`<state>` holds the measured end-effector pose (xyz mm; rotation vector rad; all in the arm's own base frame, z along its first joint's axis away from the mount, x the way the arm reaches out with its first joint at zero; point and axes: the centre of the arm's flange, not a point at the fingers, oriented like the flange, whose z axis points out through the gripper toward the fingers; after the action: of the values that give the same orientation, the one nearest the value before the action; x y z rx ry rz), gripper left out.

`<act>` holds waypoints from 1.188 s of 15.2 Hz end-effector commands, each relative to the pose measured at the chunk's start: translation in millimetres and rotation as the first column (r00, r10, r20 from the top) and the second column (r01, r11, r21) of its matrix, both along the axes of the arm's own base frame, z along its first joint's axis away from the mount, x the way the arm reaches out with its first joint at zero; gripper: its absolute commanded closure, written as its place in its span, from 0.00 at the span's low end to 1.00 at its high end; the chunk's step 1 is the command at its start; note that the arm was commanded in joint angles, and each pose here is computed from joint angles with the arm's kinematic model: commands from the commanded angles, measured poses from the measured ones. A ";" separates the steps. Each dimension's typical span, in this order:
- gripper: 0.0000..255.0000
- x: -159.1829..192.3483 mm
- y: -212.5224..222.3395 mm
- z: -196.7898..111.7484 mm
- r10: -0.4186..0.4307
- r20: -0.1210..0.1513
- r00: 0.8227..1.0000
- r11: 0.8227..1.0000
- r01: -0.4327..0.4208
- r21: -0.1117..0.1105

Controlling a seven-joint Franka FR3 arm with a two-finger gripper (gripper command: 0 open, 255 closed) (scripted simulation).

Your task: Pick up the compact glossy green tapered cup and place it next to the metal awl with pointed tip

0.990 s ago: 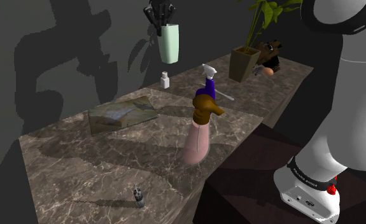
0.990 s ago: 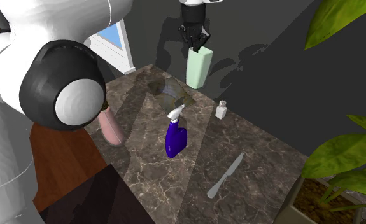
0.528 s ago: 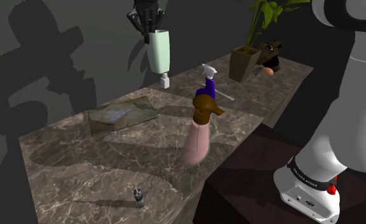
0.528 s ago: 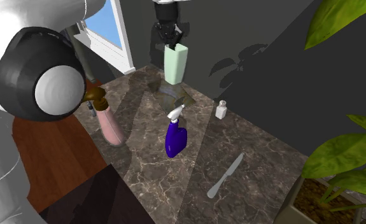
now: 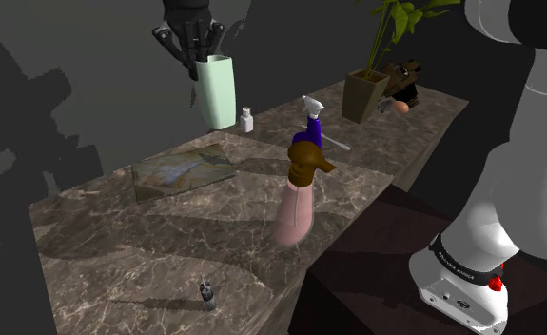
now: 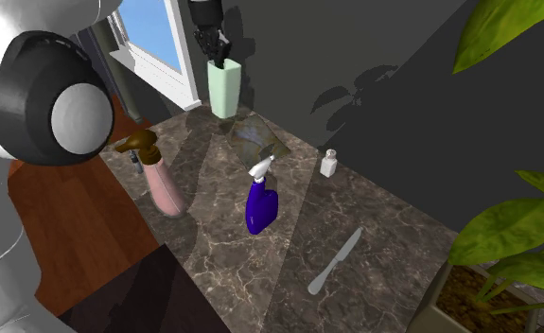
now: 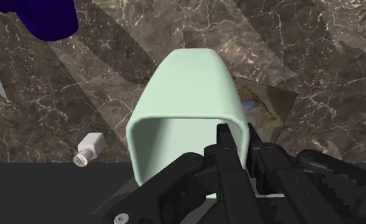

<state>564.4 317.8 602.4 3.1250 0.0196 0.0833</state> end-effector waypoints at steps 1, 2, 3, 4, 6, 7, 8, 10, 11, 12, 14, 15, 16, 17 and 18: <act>1.00 -13.7 22.4 0.9 -0.001 0.001 1.000 1.000 0.001 0.000; 1.00 -19.7 34.2 0.9 -0.001 0.001 1.000 1.000 0.001 0.000; 1.00 -25.7 46.0 1.0 -0.001 0.001 1.000 1.000 0.001 0.000; 1.00 -31.7 57.7 1.0 -0.001 0.001 1.000 1.000 0.001 0.000; 1.00 -43.7 81.2 1.1 -0.001 0.001 1.000 1.000 0.001 0.000; 1.00 -49.7 93.0 1.2 -0.001 0.001 1.000 1.000 0.001 0.000; 1.00 -55.7 104.8 1.3 -0.001 0.001 1.000 1.000 0.001 0.000; 1.00 -67.7 128.3 1.4 -0.001 0.001 1.000 1.000 0.001 0.000; 1.00 -73.7 140.0 1.4 -0.001 0.001 1.000 1.000 0.001 0.000; 1.00 -79.7 151.8 1.5 -0.001 0.001 1.000 1.000 0.001 0.000; 1.00 -92.9 177.8 1.6 -0.001 0.001 1.000 1.000 0.001 0.000; 1.00 -92.9 177.8 -3.7 -0.001 0.001 1.000 1.000 0.001 0.000; 1.00 -92.9 177.8 -9.0 -0.001 0.001 1.000 1.000 0.001 0.000; 1.00 -92.9 177.8 -14.2 -0.001 0.001 1.000 1.000 0.001 0.000; 1.00 -92.9 177.8 -19.5 -0.001 0.001 1.000 1.000 0.001 0.000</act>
<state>472.8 496.0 588.4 3.1246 0.0185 0.0831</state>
